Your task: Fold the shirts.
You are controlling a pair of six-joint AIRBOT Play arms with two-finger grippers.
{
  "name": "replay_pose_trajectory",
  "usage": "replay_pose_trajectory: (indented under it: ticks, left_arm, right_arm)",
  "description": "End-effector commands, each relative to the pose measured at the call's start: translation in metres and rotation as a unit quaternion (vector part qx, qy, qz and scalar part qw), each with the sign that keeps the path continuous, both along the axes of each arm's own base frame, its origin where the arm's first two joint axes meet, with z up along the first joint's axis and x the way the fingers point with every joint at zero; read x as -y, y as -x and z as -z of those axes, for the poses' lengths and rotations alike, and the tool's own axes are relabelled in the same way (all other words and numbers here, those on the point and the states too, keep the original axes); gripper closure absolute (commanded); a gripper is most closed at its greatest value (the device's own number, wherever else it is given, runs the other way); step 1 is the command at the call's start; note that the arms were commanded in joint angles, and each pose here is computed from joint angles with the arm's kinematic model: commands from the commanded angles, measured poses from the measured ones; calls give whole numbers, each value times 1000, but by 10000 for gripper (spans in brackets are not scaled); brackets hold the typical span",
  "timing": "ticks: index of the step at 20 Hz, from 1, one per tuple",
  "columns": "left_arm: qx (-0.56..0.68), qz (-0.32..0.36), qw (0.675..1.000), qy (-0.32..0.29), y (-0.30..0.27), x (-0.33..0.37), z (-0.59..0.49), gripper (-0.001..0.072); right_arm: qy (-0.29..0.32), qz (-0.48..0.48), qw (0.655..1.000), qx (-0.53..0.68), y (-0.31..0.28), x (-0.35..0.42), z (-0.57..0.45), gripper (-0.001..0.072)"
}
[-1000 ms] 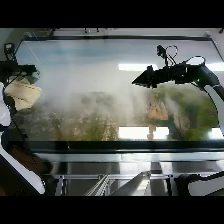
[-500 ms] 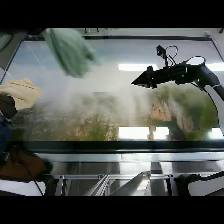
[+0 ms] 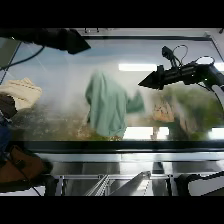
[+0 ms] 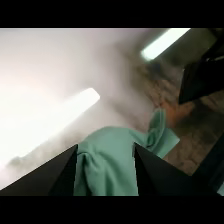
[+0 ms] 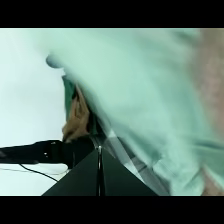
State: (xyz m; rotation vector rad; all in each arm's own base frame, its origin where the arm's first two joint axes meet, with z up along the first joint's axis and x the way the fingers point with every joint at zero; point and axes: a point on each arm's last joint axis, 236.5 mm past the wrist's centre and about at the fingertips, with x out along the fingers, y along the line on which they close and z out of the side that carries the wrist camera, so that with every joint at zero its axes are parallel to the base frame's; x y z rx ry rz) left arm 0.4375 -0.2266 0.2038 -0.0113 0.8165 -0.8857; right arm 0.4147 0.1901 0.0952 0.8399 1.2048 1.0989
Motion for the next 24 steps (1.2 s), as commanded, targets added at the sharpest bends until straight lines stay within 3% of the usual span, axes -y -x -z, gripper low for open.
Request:
replay_pose_trajectory:
  ticks: [1, 2, 3, 4, 5, 9, 12, 14, 15, 16, 19, 24]
  left_arm:
    - [-86, -16, 996, -28, 12, -17, 60, 334]
    - [-109, -28, 993, -29, 13, -28, 73, 157]
    - [-140, -49, 989, -26, 15, -38, 85, -13]
    - [-177, -59, 982, -28, 23, -50, 96, -13]
    - [-221, -70, 972, -30, 34, -64, 109, -11]
    - [-415, -98, 904, -32, 104, -99, 171, -8]
    - [-480, -109, 870, -33, 152, -95, 214, -8]
    - [-499, -112, 858, -42, 182, -83, 238, -9]
    - [-508, -109, 853, -50, 197, -76, 250, -9]
    - [-521, -105, 845, -60, 212, -70, 260, -9]
    - [-528, -106, 839, -75, 238, -50, 288, -9]
    - [-461, -162, 871, -46, 205, -30, 311, -8]
  right_arm:
    - [-20, 37, 999, -4, -4, 51, -18, 683]
    - [-21, 48, 999, -2, -4, 67, -22, 681]
    - [-23, 54, 998, 6, -1, 77, -26, 625]
    - [-23, 58, 998, 17, 2, 83, -28, 480]
    - [-23, 60, 998, 27, 6, 85, -30, 413]
    - [-36, 35, 998, 26, 16, 58, -19, 414]
    - [-39, 0, 999, 5, 22, 28, -4, 422]
    - [-33, -3, 999, -7, 19, 20, 9, 681]
    - [-16, 10, 1000, -10, 12, 22, 22, 593]
    - [1, 27, 1000, -9, 3, 25, 32, 449]
    - [29, 55, 998, -2, -10, 32, 47, 437]
    - [22, 42, 999, 3, -5, 31, 43, 436]
